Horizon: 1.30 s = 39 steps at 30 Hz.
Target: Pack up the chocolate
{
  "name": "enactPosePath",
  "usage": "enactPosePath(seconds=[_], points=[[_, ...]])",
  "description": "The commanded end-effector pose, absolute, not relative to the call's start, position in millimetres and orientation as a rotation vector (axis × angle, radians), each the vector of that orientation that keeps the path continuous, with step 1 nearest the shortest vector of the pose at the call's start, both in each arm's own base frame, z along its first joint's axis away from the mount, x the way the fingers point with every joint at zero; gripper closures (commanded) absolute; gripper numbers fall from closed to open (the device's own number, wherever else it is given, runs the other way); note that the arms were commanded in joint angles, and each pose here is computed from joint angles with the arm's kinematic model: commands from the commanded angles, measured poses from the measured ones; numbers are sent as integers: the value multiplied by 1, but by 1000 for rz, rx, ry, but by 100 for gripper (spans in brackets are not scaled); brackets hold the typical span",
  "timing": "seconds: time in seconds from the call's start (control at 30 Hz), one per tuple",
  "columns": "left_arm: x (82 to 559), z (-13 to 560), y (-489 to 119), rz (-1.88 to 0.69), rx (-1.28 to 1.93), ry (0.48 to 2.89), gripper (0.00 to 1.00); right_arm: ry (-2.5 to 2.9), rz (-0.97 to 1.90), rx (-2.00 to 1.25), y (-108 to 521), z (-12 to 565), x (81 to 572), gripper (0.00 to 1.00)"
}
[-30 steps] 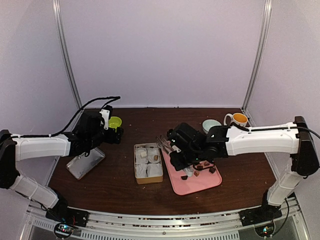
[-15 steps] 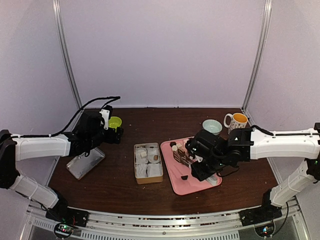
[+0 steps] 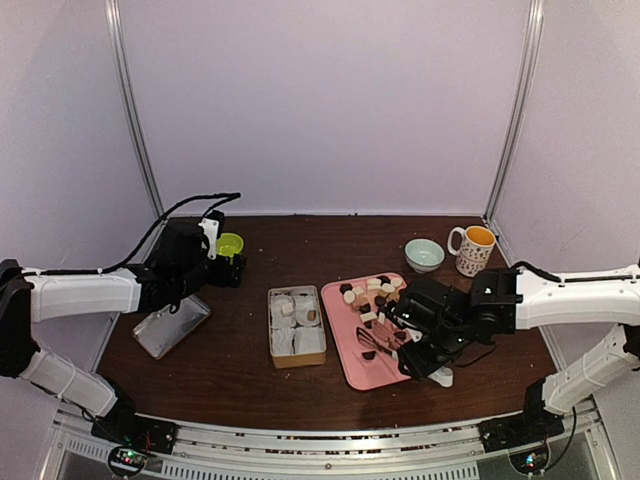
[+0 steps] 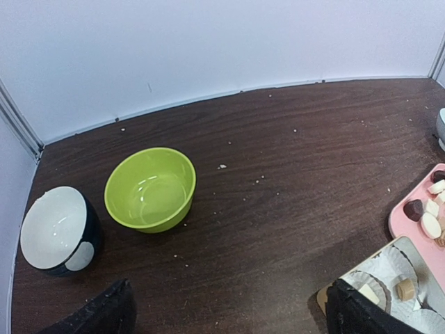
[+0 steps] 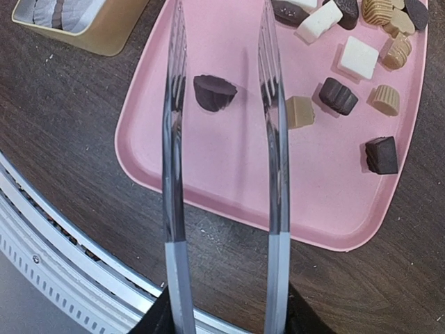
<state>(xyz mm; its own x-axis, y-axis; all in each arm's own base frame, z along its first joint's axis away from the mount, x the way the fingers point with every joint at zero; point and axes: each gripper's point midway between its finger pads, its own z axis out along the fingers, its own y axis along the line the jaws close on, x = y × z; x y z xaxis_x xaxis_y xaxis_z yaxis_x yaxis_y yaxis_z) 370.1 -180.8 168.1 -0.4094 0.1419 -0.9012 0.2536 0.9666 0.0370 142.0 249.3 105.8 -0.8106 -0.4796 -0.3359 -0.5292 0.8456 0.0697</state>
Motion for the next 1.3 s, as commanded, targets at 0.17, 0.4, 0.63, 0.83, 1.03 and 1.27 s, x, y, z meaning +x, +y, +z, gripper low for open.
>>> enactPosePath(seconds=[0.17,0.4,0.63,0.83,1.03,1.27], points=[[377,188,-180,-128,259,1940,3,2748,243,-775,248,96,129,58],[377,188,-180,-130,260,1939,3,2775,201,-780,245,83,126,58],[377,188,-179,-127,259,1938,3,2782,169,-809,248,76,124,60],[376,188,-180,-129,261,1939,3,2726,188,-789,255,93,131,67],[376,189,-180,-129,261,1938,3,2633,266,-759,267,123,141,71],[376,189,-179,-131,259,1937,3,2521,439,-772,306,162,151,70]])
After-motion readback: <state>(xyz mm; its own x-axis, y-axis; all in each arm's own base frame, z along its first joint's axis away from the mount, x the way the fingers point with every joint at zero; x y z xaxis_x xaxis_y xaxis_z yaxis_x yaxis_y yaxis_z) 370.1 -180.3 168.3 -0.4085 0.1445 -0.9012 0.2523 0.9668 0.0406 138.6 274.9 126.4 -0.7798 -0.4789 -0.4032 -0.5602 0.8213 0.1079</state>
